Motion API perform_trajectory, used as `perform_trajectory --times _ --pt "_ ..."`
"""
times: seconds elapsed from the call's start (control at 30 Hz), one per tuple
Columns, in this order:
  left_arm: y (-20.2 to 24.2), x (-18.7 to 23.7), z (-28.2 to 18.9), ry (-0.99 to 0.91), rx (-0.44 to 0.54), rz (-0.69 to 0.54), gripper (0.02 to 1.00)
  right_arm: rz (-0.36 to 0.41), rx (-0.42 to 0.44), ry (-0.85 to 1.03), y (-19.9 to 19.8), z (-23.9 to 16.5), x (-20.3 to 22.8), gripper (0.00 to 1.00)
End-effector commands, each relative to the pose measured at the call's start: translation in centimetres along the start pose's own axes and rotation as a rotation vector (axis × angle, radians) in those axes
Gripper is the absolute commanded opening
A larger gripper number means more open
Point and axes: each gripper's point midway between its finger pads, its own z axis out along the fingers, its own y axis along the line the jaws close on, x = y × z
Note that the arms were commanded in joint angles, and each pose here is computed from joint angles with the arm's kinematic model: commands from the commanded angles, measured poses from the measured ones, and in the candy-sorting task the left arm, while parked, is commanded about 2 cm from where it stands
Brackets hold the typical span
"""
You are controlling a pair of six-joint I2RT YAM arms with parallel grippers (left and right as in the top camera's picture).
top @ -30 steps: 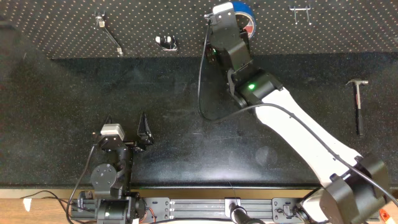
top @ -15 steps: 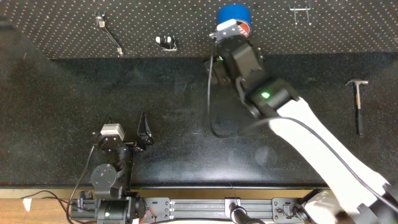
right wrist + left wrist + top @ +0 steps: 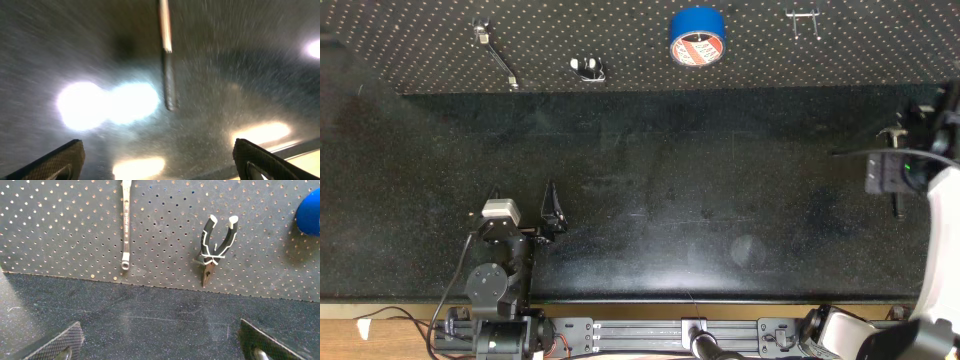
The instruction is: Place Tools Onto Pegboard
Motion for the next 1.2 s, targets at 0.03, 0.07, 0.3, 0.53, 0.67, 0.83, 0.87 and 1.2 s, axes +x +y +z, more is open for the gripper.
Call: perform_trajectory --times 0.03,0.07,0.3,0.53,0.67,0.83,0.87,1.2 --pt "-0.1 0.2 0.0 0.004 0.006 -0.006 0.996 -0.113 -0.133 0.068 -1.6 5.1 1.6 0.969" --pt "-0.1 0.2 0.0 0.004 0.006 -0.006 0.996 -0.107 -0.141 0.069 -1.9 5.9 1.5 0.969" --pt "-0.1 0.2 0.0 0.004 0.006 -0.006 0.996 -0.152 -0.256 0.107 -0.5 10.7 0.9 0.969" --pt "-0.1 0.2 0.0 0.004 0.006 -0.006 0.996 -0.095 -0.268 0.143 -2.0 12.5 2.2 0.969" --pt "-0.1 0.2 0.0 0.004 0.006 -0.006 0.996 -0.125 -0.26 0.148 -2.2 12.6 2.3 0.969" --pt "-0.1 0.2 0.0 0.004 0.006 -0.006 0.996 -0.175 -0.252 0.154 -2.4 12.6 2.5 0.98" --pt "-0.1 0.2 0.0 0.004 0.006 -0.006 0.996 -0.191 -0.25 0.155 -2.4 12.7 2.5 0.982" --pt "-0.1 0.2 0.0 0.004 0.006 -0.006 0.996 -0.209 -0.25 0.156 -2.5 13.1 2.5 0.976"
